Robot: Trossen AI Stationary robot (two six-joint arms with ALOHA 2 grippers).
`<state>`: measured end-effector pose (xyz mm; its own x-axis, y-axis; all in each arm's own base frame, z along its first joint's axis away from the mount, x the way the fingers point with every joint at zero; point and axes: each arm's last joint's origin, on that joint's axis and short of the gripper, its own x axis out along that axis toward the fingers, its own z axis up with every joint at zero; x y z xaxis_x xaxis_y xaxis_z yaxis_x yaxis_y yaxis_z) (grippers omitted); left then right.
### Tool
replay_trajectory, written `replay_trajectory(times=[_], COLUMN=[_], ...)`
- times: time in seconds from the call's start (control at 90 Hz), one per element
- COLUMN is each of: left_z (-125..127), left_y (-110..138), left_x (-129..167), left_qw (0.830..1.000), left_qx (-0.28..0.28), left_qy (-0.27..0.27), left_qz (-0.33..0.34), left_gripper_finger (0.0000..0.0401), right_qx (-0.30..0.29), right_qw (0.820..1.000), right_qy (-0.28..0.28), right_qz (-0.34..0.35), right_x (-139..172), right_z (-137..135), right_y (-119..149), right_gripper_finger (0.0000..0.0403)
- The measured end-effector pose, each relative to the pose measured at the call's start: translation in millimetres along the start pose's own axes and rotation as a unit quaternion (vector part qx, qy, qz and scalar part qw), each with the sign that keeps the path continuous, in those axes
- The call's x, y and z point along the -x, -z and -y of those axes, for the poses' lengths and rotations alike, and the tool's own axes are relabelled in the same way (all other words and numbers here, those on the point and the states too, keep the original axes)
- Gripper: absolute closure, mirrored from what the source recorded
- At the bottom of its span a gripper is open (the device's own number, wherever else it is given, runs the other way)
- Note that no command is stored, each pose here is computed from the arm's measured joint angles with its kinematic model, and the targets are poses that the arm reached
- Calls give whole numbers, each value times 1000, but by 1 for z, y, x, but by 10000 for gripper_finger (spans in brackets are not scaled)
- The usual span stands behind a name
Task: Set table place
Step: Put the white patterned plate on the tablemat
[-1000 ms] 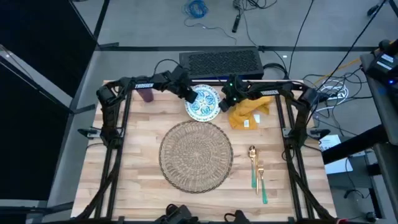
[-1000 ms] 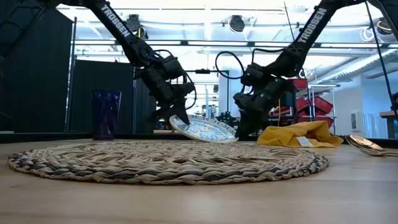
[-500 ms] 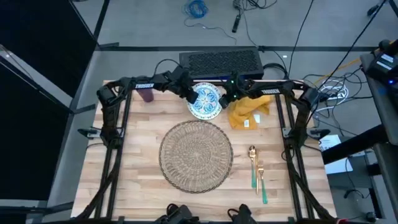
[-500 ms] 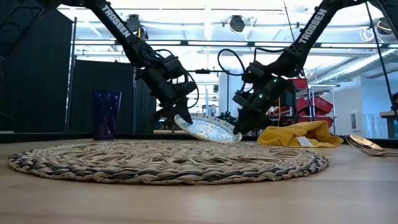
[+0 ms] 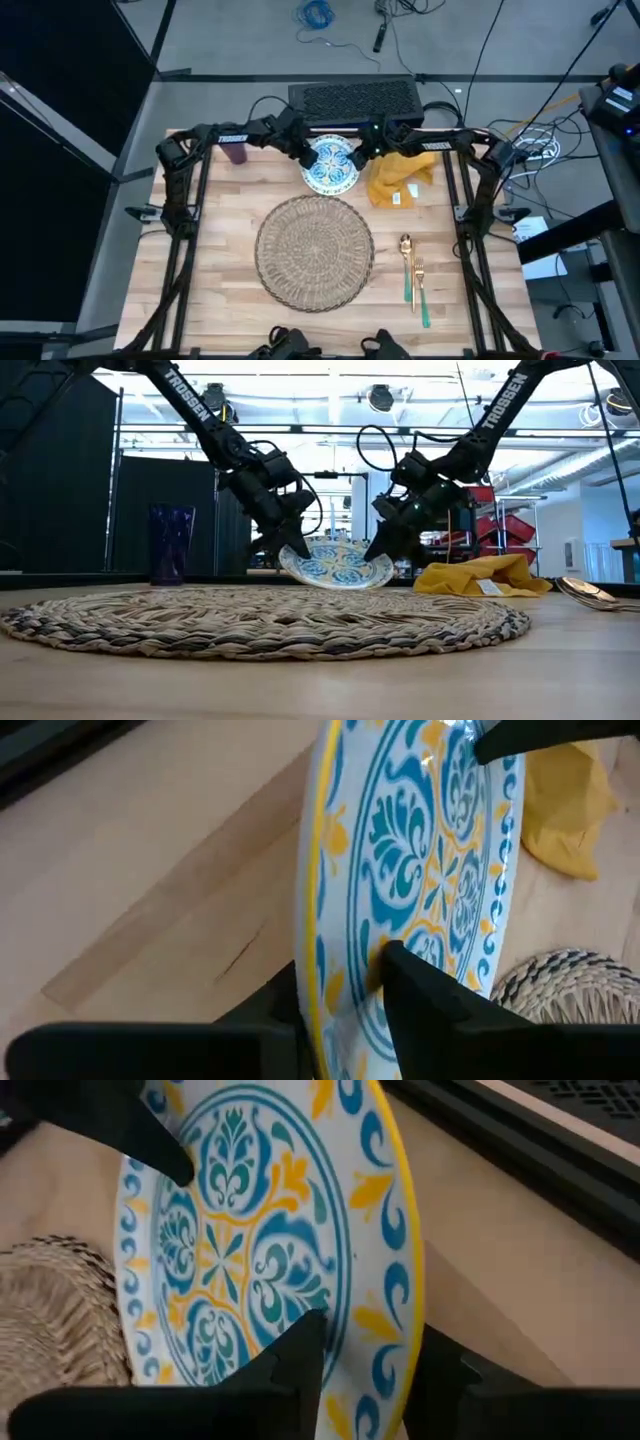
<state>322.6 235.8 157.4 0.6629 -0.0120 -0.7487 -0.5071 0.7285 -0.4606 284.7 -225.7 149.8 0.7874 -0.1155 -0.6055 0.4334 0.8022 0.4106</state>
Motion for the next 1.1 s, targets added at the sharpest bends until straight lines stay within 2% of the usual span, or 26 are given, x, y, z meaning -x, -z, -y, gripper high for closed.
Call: replay_trajectory(times=[0.1,0.278,0.478,0.611,0.778,1.1], left_z=[-1,-1,4,14,30,73], left_y=[0,1,-6,-17,-24,-14], left_x=[0,1,8,24,41,60], left_qw=[1000,999,999,999,999,997], left_qx=[5,27,22,16,12,4], left_qy=[3,24,38,39,48,58], left_qz=[-2,-11,-9,-3,7,-44], left_gripper_finger=[323,323,324,324,325,325], right_qx=[-9,-22,-21,2,-4,-35], right_qw=[1000,999,999,999,999,995], right_qy=[-17,-37,-41,-41,-41,-77], right_qz=[-1,0,8,29,19,-45], right_x=[1,2,17,36,50,54], right_z=[-1,-3,-12,-24,-39,-75], right_y=[-1,-2,-10,-20,-21,-8], right_gripper_finger=[370,372,391,402,402,402])
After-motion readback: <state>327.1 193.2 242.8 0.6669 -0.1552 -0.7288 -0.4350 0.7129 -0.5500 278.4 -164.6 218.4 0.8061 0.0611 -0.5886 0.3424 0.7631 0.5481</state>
